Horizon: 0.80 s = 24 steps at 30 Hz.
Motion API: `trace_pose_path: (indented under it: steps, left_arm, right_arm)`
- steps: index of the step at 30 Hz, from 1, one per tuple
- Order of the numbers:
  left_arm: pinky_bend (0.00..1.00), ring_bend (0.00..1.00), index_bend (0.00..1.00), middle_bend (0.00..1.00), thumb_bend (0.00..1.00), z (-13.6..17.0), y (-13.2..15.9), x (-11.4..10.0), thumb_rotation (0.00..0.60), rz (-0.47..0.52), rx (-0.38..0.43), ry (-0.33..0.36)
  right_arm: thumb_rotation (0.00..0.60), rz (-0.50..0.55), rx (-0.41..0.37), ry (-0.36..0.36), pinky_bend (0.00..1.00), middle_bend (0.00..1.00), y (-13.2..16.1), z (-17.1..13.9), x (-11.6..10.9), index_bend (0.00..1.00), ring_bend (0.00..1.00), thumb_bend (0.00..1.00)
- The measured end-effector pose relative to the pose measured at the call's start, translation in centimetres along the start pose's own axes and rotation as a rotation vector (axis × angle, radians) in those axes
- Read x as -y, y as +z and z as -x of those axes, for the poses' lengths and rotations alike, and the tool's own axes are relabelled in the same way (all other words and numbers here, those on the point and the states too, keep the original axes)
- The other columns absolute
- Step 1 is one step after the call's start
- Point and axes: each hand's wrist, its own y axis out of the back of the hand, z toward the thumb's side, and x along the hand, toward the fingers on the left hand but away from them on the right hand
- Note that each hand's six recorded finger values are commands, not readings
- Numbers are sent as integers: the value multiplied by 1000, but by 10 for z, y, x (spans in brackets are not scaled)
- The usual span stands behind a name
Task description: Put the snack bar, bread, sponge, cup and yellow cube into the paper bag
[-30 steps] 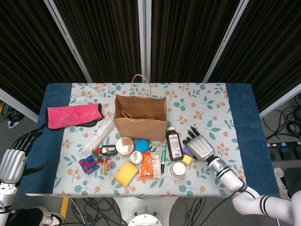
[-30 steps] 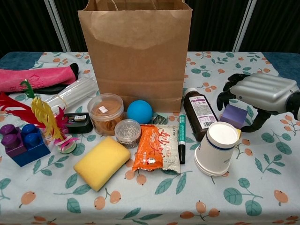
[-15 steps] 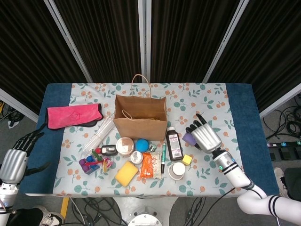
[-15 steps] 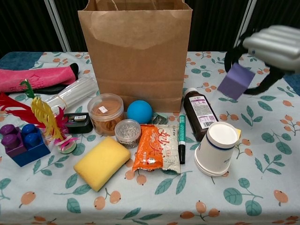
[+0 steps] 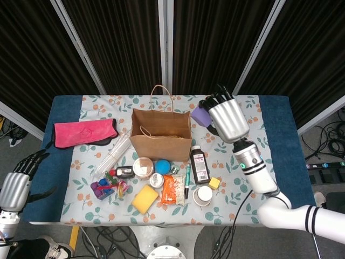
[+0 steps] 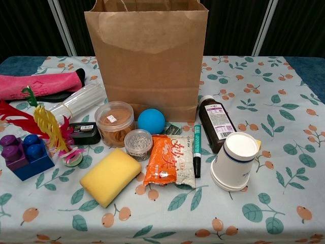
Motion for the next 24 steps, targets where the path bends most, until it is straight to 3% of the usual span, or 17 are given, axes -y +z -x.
trace_pose_path:
  steps: [5,9,12,13,16,24]
  left_arm:
    - [222,177,201,230,157,-3,-4,-1,600,-2,-2,6]
    - [222,177,201,230,157,-3,-8,-3,600,-4,-10,11]
    - [222,177,201,230,157,-4,-9,-3,600,-1,-14,13]
    - [222,177,201,230,157,-4,-9,-3,600,-1,-14,13]
    - [222,176,201,230,157,-4,-9,-3,600,-1,-11,13]
    - [221,177,201,230,157,-4,-6,-4,600,-3,-4,14]
  right_arm:
    - [600,45,-21,46,129,478,47,24,15,535,303,167]
    - [600,46,-48,35,105,445,75,35,18,486,260,143]
    - [600,47,-45,40,33,342,78,38,19,335,145,57]
    - [600,50,-43,46,8,273,78,38,19,240,74,19]
    - [600,65,-39,67,0,171,77,36,19,98,0,0]
    - [600,117,-23,60,0,144,65,31,11,53,0,0]
